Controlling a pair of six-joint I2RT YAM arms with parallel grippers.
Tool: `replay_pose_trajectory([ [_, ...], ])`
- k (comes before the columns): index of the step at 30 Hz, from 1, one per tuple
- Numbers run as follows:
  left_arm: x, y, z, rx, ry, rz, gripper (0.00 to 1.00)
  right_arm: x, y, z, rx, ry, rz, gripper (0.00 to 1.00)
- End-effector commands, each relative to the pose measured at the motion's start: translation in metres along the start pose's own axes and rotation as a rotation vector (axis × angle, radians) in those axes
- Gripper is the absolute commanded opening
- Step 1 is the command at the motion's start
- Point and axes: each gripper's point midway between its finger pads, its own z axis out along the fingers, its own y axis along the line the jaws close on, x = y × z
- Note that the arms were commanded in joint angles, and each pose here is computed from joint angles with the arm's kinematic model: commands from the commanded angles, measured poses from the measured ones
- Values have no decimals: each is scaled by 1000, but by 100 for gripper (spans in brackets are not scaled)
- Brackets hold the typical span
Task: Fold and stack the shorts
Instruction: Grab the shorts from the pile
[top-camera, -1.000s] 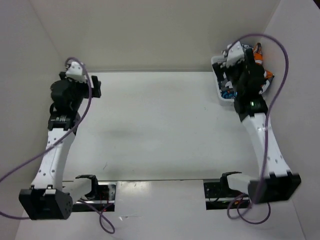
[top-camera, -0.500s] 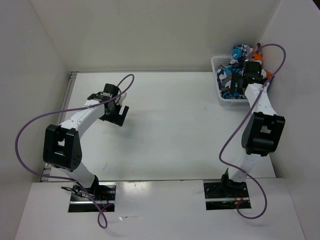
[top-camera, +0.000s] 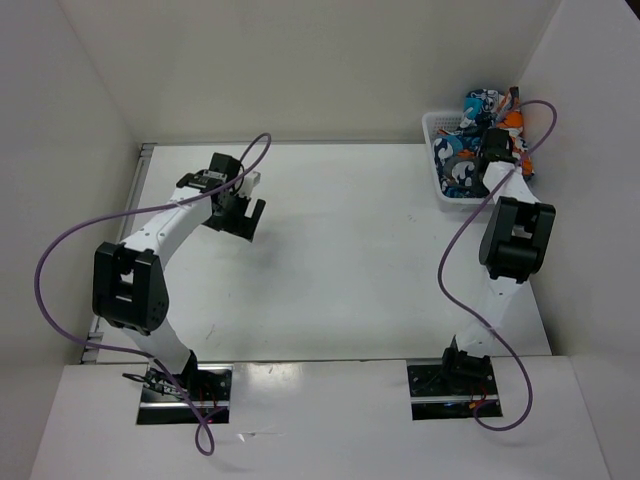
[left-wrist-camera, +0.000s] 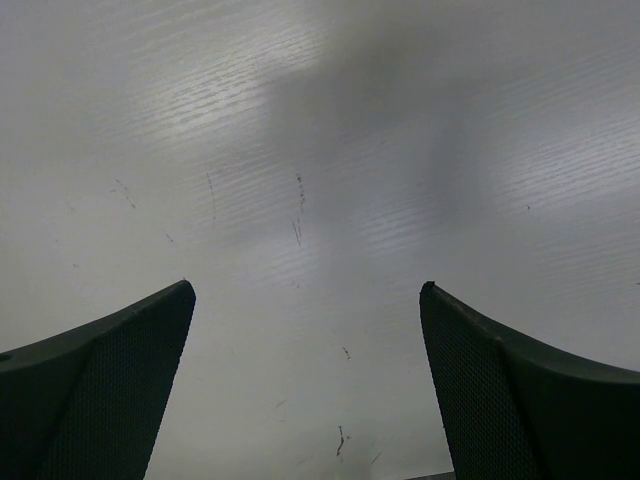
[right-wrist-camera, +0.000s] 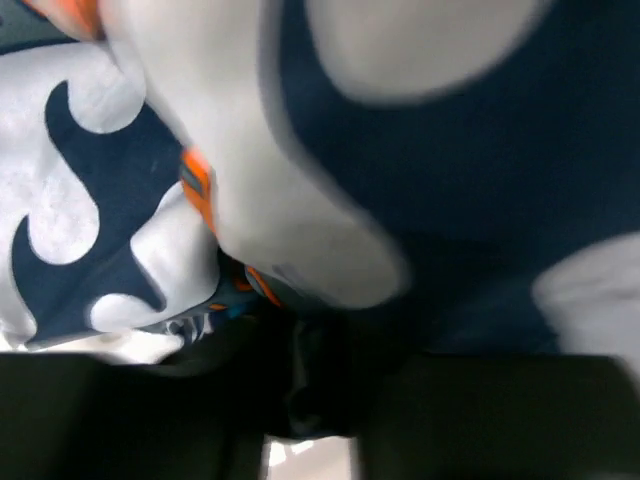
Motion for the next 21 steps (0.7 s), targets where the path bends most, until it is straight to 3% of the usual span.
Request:
replay_pose_trajectory([
  [1,-13,-1,-9,7,-27,5,100,-49,3,-22,32,-133,15,23],
  [6,-16,-1,-11,7,-36,5,100,-85,11,-64,83,-276,-31,0],
  [11,-26,1,-21,-5,-75,5,100,-124,4,-117,134,-431,-17,0],
  [14,-36,6,-30,-28,-114,3,100,-167,-15,-174,162,-592,62,0],
  [18,-57,9,-49,-44,-202,1,100,-223,-46,-283,191,-876,130,0],
  [21,-76,10,-70,-49,-278,0,100,-241,-31,-350,166,-1032,106,0],
])
